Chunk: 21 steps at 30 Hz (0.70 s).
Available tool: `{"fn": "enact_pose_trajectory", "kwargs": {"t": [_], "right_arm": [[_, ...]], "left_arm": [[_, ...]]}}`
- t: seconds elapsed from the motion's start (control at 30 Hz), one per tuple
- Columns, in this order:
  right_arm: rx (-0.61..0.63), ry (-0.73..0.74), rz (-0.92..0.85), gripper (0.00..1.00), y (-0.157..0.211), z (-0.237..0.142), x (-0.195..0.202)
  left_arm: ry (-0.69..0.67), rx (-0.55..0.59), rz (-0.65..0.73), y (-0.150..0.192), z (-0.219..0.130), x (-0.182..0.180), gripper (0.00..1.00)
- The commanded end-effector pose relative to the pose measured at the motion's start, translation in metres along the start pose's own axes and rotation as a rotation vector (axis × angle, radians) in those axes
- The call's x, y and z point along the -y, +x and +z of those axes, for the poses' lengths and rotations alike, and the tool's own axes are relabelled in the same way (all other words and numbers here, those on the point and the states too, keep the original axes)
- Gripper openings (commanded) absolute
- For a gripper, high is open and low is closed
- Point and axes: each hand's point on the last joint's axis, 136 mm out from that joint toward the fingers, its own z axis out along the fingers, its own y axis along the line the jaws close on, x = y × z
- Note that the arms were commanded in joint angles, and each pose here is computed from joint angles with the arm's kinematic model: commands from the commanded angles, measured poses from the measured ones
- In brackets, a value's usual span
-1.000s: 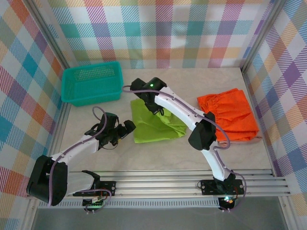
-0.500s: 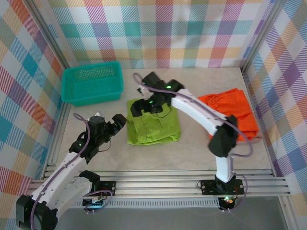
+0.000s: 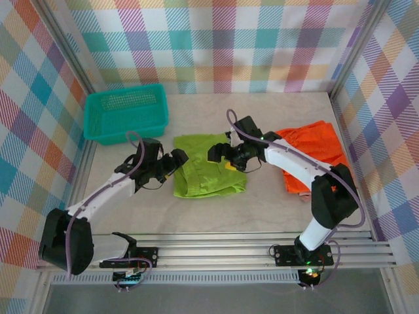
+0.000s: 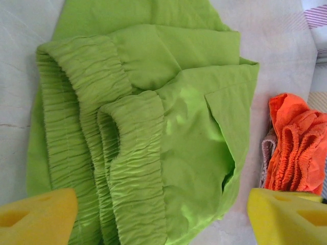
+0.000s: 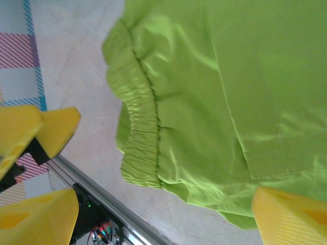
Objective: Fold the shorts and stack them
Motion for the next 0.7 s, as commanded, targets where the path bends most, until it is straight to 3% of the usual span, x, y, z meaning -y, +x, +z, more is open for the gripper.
{"fn": "enact_pose_trajectory", "kwargs": {"t": [0.0,0.07,0.27,0.5,0.67], "right_arm": [[-0.007,-0.079,0.046,0.88,-0.003,0.014,-0.007],[-0.030,-0.047,0.071,0.88,0.000,0.024,0.006],[-0.070,0.036,0.133,0.88,0.011,0.043,0.047],[-0.109,0.116,0.171,0.88,0.023,0.043,0.091],[-0.127,0.125,0.142,0.88,0.026,0.035,0.096]], "left_arm": [[0.071,-0.037,0.011,-0.004,0.018,0.020,0.82],[0.071,-0.060,0.000,-0.003,0.032,0.017,0.76],[-0.058,-0.100,0.003,0.004,0.066,-0.020,0.42],[-0.286,-0.078,-0.005,0.014,0.075,-0.089,0.20],[-0.340,-0.095,-0.019,0.021,0.079,-0.109,0.06]]}}
